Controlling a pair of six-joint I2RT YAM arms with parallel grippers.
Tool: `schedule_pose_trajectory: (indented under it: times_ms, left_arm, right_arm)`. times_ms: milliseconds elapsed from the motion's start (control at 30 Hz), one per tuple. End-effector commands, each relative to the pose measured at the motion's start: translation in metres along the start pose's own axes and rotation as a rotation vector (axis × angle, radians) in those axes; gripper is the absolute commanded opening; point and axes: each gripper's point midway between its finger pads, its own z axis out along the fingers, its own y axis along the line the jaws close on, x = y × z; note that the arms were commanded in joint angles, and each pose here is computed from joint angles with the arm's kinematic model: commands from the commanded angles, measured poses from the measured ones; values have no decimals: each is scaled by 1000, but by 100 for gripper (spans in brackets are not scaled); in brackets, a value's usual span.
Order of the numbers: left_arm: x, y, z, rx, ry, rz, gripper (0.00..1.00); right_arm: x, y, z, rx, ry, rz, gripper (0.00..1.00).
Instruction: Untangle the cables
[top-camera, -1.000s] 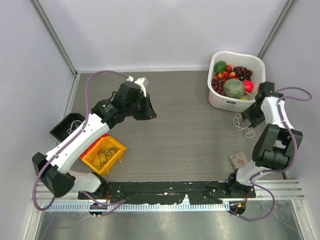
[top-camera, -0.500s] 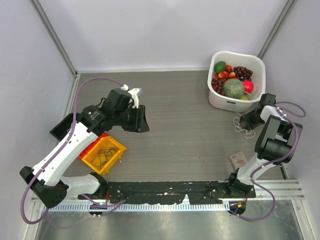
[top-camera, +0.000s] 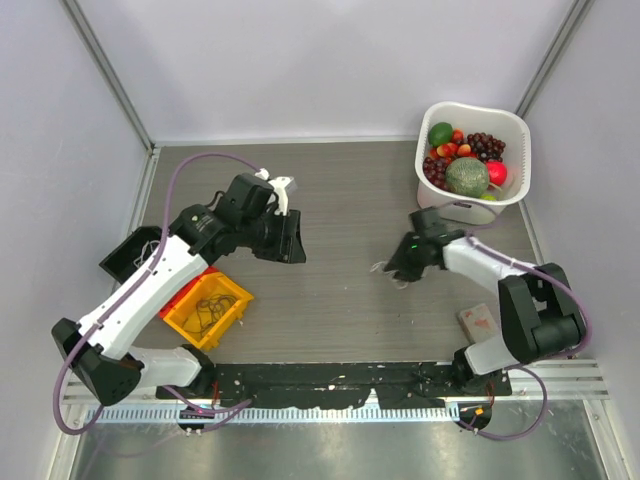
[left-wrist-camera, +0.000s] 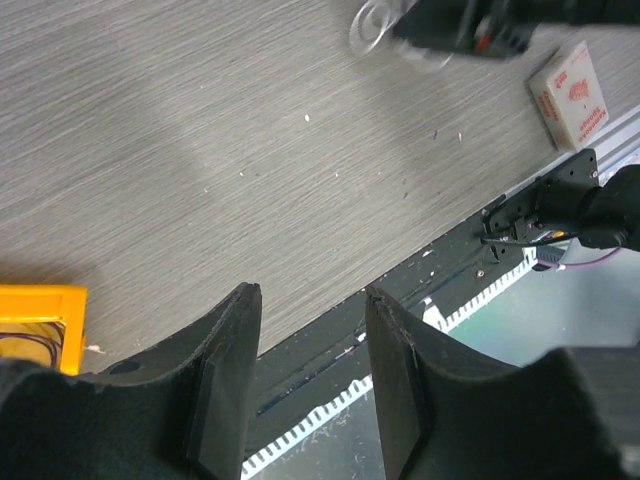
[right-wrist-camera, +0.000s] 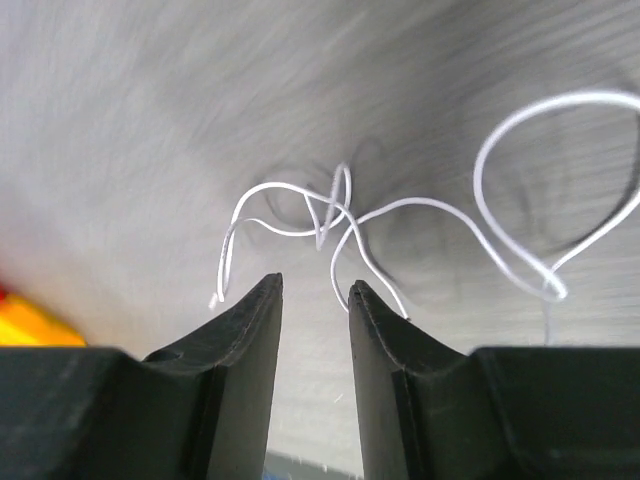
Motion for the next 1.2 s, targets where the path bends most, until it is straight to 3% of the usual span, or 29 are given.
schedule_pose_trajectory:
  times_ms: [0, 133, 300, 500, 633, 800, 1067, 1167]
  left_arm:
    - [-13, -7, 10, 38, -31, 0, 50]
    - [-3, 2, 25, 18, 3, -33, 62]
    - [30, 8, 57, 34, 154, -80, 70]
    - [60, 25, 91, 5, 294, -90, 70]
    - [83, 53, 110, -99, 389, -73, 70]
    - [97, 70, 126, -144, 437, -47, 70]
    - [125, 87, 153, -169, 530, -58, 57]
    - [130, 86, 155, -155, 539, -65, 37]
  right_arm:
    - [89, 79, -11, -161, 136, -173, 38]
    - [118, 113, -27, -194, 153, -363, 41]
    - [107, 119, -43, -208, 105, -394, 46]
    - [124, 112, -44, -238, 183, -428, 49]
    - [132, 102, -38, -232, 219, -430, 49]
    - [140, 100, -34, -241, 254, -425, 49]
    - [143, 102, -35, -248, 263, -426, 48]
    - [145, 106, -38, -268, 268, -437, 48]
